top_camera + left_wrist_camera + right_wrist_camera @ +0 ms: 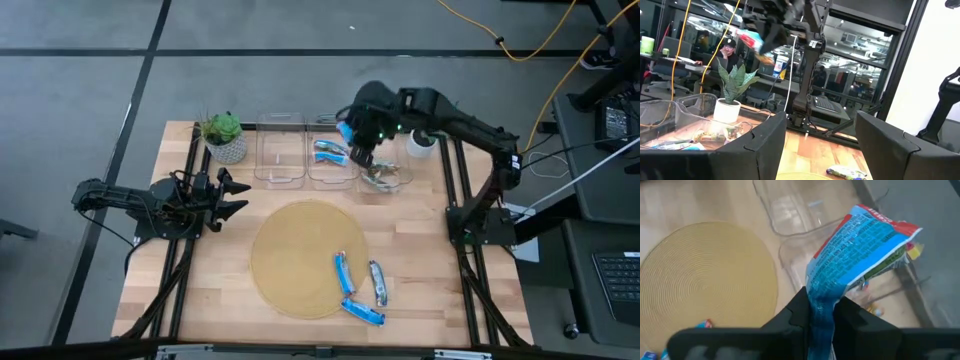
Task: Pick and place Granola Bars by type
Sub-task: Put the red granola bar into the middle transparent bin
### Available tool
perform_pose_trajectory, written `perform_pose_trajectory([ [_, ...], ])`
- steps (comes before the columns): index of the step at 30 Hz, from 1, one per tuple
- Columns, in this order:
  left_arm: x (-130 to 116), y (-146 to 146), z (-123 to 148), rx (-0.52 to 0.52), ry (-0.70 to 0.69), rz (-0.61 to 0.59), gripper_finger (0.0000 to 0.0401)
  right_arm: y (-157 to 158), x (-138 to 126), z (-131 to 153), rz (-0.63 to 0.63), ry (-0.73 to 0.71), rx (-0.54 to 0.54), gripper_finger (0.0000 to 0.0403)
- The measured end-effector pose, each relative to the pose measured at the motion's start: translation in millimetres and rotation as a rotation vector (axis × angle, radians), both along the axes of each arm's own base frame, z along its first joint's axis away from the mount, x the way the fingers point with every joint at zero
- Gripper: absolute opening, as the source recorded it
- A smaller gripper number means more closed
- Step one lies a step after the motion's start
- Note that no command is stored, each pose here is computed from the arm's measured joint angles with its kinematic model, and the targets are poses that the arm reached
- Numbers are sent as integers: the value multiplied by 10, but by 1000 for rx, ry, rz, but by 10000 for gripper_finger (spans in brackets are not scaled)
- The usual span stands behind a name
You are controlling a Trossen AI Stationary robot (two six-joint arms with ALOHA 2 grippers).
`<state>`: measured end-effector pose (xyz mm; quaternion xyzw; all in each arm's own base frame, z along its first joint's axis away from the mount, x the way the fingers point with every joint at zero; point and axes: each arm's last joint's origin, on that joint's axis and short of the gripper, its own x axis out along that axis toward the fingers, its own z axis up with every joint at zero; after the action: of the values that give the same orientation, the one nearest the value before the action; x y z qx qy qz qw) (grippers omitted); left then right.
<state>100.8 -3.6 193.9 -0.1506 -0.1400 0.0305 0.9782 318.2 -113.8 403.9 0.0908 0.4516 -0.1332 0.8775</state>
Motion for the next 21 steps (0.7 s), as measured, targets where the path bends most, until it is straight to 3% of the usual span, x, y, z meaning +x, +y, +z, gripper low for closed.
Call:
perform_pose_trajectory([
  [12,0,0,0,0,0,0,226,-492,-67,33,200,-145,-53,57],
  [21,0,0,0,0,0,0,226,-667,242,-376,346,-77,-45,57],
])
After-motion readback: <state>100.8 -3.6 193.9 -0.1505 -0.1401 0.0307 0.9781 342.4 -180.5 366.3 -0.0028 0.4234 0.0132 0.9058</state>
